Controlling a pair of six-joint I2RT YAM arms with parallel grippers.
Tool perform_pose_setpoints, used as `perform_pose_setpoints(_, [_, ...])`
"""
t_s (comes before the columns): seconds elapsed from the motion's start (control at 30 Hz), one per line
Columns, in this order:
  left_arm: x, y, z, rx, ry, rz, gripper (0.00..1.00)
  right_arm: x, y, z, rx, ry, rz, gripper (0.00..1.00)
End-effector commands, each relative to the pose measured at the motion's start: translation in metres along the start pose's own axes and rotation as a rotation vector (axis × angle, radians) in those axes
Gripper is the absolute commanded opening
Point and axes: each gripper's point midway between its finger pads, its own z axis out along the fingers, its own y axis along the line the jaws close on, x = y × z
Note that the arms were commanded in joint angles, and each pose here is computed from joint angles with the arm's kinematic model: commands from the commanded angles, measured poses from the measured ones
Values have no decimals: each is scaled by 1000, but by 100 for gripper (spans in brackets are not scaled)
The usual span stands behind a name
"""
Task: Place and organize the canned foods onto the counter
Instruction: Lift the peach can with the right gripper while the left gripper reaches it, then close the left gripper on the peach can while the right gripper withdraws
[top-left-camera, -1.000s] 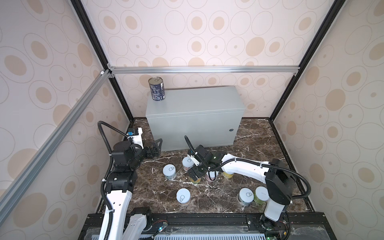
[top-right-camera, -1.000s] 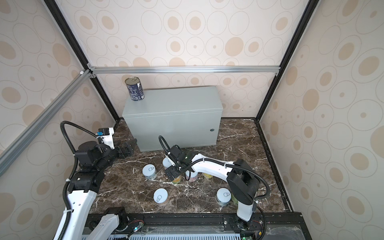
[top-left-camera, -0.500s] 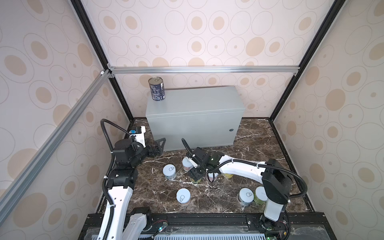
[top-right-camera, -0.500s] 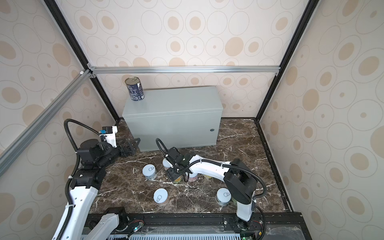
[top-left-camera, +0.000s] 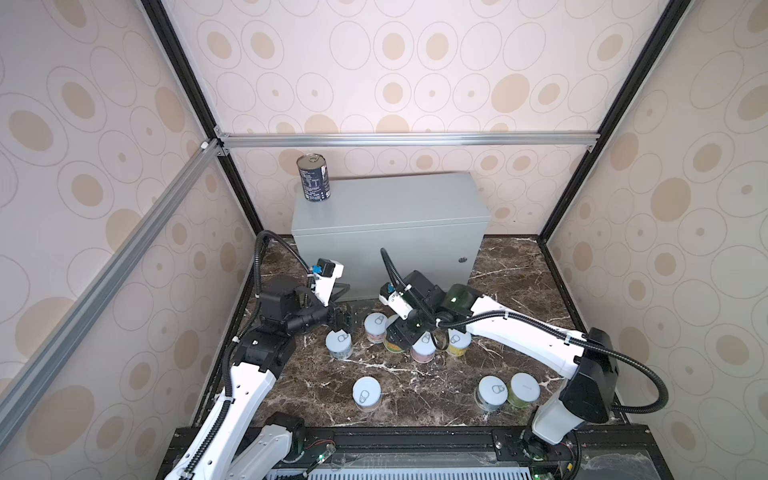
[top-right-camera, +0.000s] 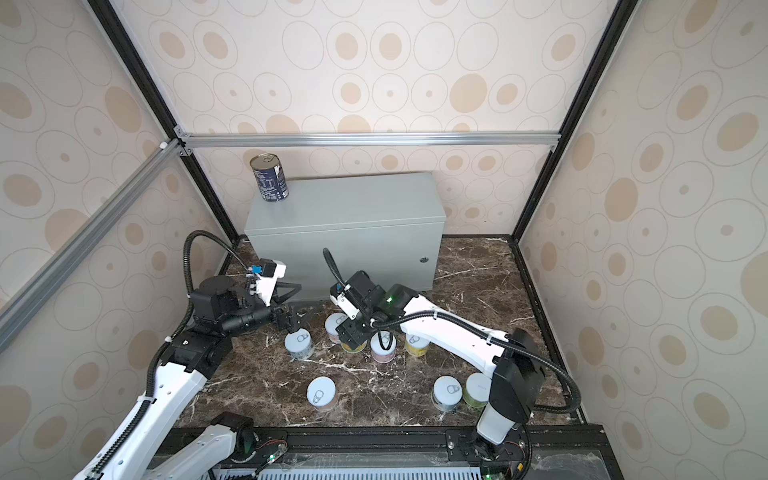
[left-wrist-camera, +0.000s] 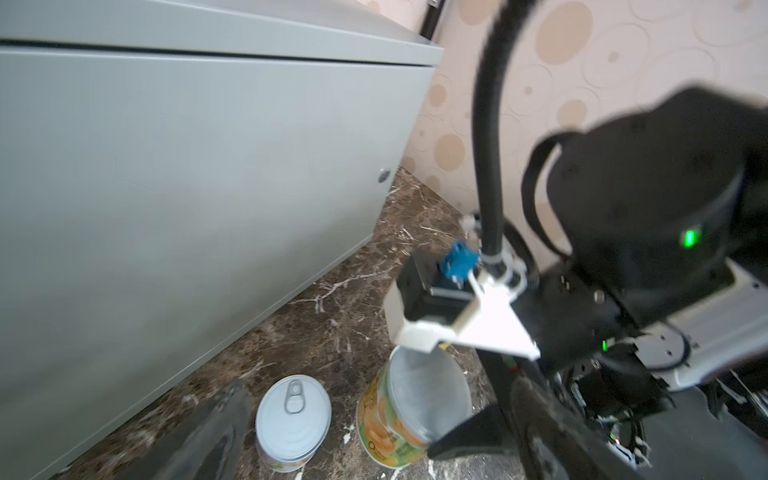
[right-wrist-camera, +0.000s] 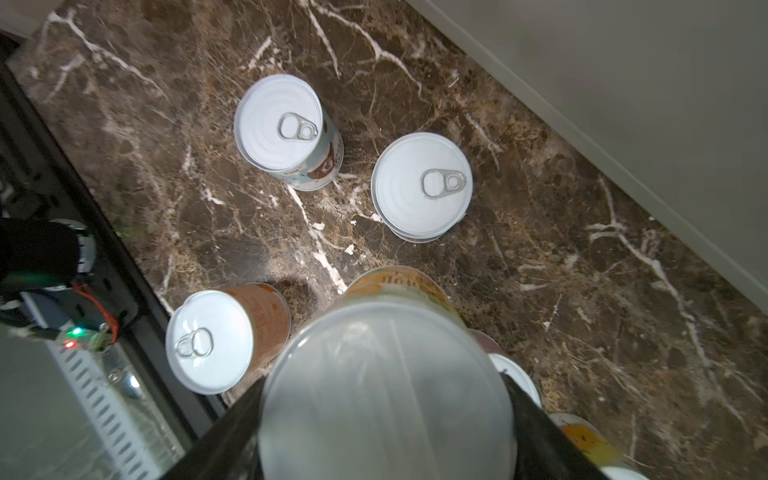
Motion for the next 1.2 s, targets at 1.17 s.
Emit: perform_pose_setpoints(1.17, [4,-105,96,137,48,404,74,-38,10,-165,-186,-214,22,57])
